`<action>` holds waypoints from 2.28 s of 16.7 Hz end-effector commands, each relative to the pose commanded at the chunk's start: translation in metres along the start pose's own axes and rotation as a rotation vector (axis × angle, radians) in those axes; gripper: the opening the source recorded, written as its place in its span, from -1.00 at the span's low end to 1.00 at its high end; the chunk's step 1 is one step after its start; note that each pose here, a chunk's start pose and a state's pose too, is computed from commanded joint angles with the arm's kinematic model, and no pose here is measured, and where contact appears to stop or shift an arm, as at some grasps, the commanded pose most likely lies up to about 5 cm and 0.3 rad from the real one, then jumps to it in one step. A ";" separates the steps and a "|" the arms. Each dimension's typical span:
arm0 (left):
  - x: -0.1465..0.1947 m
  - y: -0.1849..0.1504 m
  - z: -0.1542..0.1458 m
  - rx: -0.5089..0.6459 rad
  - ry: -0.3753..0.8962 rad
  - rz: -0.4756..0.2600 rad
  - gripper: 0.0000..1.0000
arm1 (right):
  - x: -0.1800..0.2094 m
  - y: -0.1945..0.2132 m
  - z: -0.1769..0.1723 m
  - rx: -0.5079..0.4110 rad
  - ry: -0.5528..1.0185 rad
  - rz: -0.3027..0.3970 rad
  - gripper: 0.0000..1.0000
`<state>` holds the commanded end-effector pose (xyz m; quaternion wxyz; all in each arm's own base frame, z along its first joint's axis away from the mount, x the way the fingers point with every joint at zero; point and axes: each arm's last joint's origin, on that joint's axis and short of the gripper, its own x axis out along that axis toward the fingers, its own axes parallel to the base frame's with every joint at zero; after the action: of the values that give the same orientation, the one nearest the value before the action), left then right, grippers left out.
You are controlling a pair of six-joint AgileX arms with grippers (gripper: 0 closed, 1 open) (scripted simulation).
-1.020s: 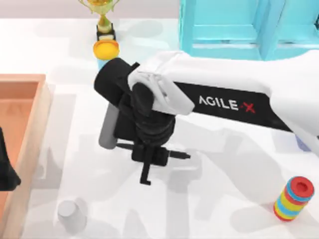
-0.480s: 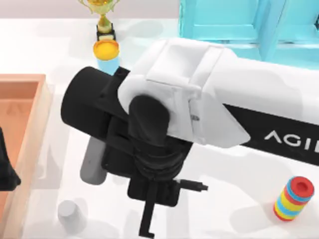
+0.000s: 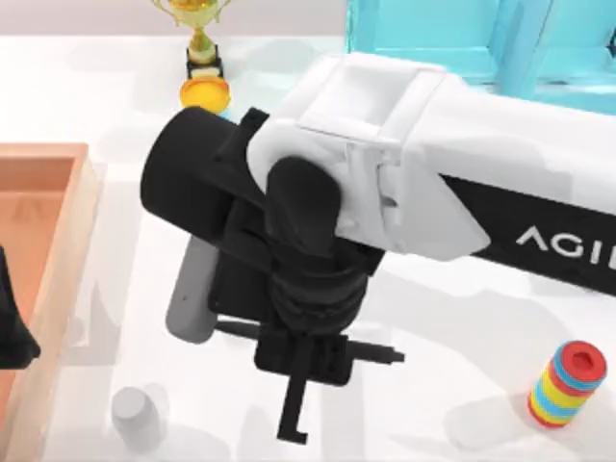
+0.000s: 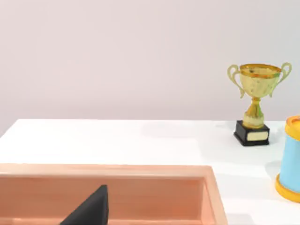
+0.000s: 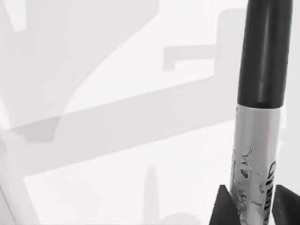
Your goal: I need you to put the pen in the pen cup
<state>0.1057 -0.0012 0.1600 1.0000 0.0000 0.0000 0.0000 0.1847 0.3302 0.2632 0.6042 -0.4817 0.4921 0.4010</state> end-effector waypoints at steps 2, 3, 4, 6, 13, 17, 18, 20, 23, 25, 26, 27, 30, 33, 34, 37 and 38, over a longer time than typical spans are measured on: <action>0.000 0.000 0.000 0.000 0.000 0.000 1.00 | 0.010 -0.023 -0.007 0.005 -0.019 0.078 -1.00; 0.000 0.000 0.000 0.000 0.000 0.000 1.00 | 0.017 -0.037 -0.012 0.010 -0.037 0.126 -1.00; 0.000 0.000 0.000 0.000 0.000 0.000 1.00 | 0.024 -0.053 -0.019 0.018 -0.060 0.179 -1.00; 0.000 0.000 0.000 0.000 0.000 0.000 1.00 | 0.041 -0.087 -0.039 0.043 -0.130 0.294 -1.00; 0.000 0.000 0.000 0.000 0.000 0.000 1.00 | 0.100 -0.193 -0.179 0.232 -0.663 0.586 -1.00; 0.000 0.000 0.000 0.000 0.000 0.000 1.00 | 0.113 -0.218 -0.284 0.331 -1.092 0.469 -1.00; 0.000 0.000 0.000 0.000 0.000 0.000 1.00 | 0.112 -0.219 -0.309 0.345 -1.190 0.403 -1.00; 0.000 0.000 0.000 0.000 0.000 0.000 1.00 | 0.109 -0.217 -0.355 0.358 -1.357 0.248 -1.00; 0.000 0.000 0.000 0.000 0.000 0.000 1.00 | 0.103 -0.205 -0.405 0.350 -1.511 0.029 -1.00; 0.000 0.000 0.000 0.000 0.000 0.000 1.00 | 0.102 -0.199 -0.421 0.343 -1.555 -0.055 -1.00; 0.000 0.000 0.000 0.000 0.000 0.000 1.00 | 0.102 -0.198 -0.424 0.342 -1.563 -0.072 -1.00; 0.000 0.000 0.000 0.000 0.000 0.000 1.00 | 0.102 -0.197 -0.424 0.342 -1.564 -0.073 -1.00; 0.000 0.000 0.000 0.000 0.000 0.000 1.00 | 0.102 -0.197 -0.424 0.342 -1.564 -0.073 -1.00; 0.000 0.000 0.000 0.000 0.000 0.000 1.00 | 0.114 -0.198 -0.421 0.328 -1.499 -0.065 -1.00; 0.000 0.000 0.000 0.000 0.000 0.000 1.00 | 0.113 -0.199 -0.420 0.323 -1.502 -0.066 -1.00; 0.000 0.000 0.000 0.000 0.000 0.000 1.00 | 0.112 -0.198 -0.417 0.321 -1.497 -0.057 -1.00; 0.000 0.000 0.000 0.000 0.000 0.000 1.00 | 0.111 -0.198 -0.417 0.324 -1.490 -0.054 -1.00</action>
<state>0.1057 -0.0012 0.1600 1.0000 0.0000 0.0000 0.0000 0.3094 -0.1184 0.1696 0.8493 -0.0011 -0.0051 0.5279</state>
